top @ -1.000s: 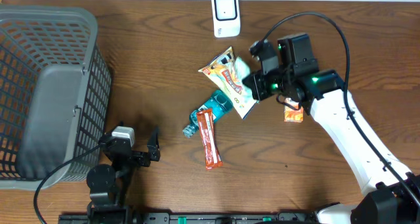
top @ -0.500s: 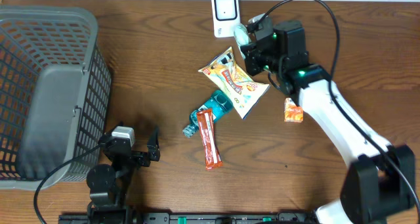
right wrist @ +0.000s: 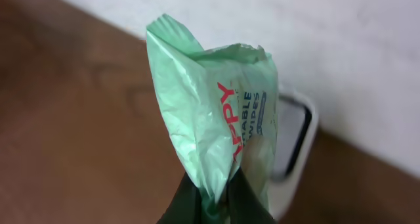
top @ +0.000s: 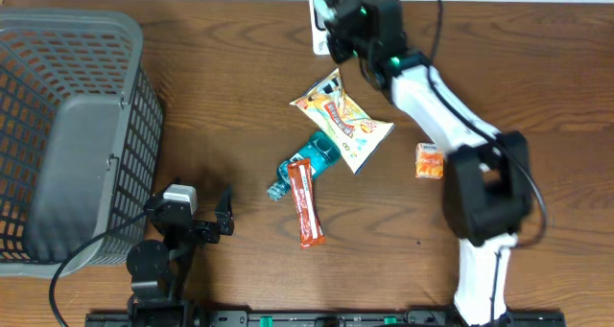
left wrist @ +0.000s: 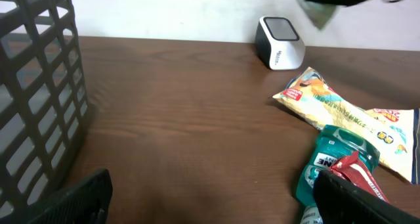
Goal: Scan the item barcode
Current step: 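Raise the green wipes pack up to the scanner with the right gripper, then carry the wipes pack off the table to the right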
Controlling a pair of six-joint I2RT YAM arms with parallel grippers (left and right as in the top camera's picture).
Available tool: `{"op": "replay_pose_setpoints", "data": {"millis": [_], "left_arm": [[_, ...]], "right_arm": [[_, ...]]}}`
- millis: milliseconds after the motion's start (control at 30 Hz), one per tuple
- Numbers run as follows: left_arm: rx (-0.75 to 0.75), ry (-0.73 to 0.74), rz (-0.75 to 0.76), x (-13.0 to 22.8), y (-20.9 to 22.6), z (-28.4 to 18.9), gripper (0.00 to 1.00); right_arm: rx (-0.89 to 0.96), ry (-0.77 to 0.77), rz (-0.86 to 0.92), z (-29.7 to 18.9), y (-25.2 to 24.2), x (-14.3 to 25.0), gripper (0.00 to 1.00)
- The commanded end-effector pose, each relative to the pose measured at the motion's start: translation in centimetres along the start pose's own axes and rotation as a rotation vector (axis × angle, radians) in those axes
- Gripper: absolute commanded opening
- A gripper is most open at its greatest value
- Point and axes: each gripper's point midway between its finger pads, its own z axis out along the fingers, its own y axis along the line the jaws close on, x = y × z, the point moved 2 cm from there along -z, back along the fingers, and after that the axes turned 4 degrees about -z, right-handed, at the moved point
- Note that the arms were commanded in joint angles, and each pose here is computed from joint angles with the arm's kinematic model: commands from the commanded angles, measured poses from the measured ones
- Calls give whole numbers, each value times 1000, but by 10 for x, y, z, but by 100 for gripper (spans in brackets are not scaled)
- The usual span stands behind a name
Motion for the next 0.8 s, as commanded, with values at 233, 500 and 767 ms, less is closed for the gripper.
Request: {"op": "replay_pose_setpoints", "data": {"millis": [233,500,767], "left_arm": [[-9,36,-3,15,3,2,98],[-9,36,-3,15,3,2,98],[-9,36,-3,15,3,2,98]], "right_arm": [[341,17,-250,63,-28,-5,1],[376,24,-320,73,-15,1,1],[653,46,-167,41,-59,-14,1]]}}
